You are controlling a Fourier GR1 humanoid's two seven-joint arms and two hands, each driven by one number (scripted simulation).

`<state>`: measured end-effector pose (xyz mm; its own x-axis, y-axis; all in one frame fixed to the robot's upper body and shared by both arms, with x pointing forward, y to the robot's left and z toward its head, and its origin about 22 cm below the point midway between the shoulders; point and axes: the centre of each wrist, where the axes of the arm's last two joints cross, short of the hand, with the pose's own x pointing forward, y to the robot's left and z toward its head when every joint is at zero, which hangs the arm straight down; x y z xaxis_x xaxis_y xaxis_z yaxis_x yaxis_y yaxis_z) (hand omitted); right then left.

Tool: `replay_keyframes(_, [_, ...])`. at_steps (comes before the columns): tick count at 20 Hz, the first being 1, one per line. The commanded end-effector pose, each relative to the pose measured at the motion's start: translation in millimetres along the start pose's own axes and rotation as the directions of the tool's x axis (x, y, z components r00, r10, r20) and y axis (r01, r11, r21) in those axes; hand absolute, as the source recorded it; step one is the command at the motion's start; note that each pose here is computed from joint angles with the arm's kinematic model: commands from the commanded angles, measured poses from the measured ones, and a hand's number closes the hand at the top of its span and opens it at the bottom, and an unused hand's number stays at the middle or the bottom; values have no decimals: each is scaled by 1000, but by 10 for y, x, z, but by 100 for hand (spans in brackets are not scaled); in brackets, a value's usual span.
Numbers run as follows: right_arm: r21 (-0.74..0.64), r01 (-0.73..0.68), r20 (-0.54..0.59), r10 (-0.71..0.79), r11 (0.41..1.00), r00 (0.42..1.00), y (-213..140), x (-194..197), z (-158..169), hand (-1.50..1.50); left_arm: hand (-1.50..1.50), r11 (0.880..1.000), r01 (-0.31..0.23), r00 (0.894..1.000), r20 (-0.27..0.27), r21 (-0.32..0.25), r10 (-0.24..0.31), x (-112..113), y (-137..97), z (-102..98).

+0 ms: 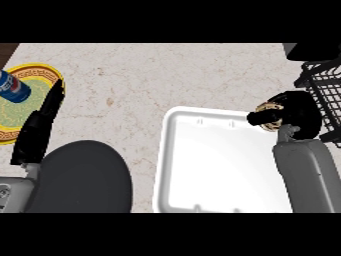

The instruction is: Pick the cupcake from the tray and place it in the tiered basket

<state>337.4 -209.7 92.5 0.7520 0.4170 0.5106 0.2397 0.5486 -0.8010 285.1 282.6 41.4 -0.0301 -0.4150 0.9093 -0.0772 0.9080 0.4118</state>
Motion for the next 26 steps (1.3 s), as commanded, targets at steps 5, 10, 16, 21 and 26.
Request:
replay_keyframes(5, [-522, 127, -89, -202, 843, 975, -923, 586, -443, 150, 0, 999, 5, 999, 53, -33, -3, 125, -92, -84])
replay_keyframes(10, [-706, 104, -80, -225, 700, 971, -1358, 925, -503, 150, 0, 998, 9, 997, 72, -59, -5, 234, -101, -157])
replay_keyframes(16, [-792, -107, -248, -156, 600, 956, -1584, 1255, -557, 150, 0, 996, 4, 998, 68, -84, 2, 253, -206, -149])
replay_keyframes(21, [-783, -80, -244, -188, 617, 951, -1665, 1602, -421, 150, 0, 998, -2, 999, 39, -71, 5, 226, -216, -199])
replay_keyframes(26, [-761, -161, -294, -114, 629, 949, -1625, 1664, -543, 150, 0, 999, -1, 1000, 18, -43, 2, 80, -179, -119])
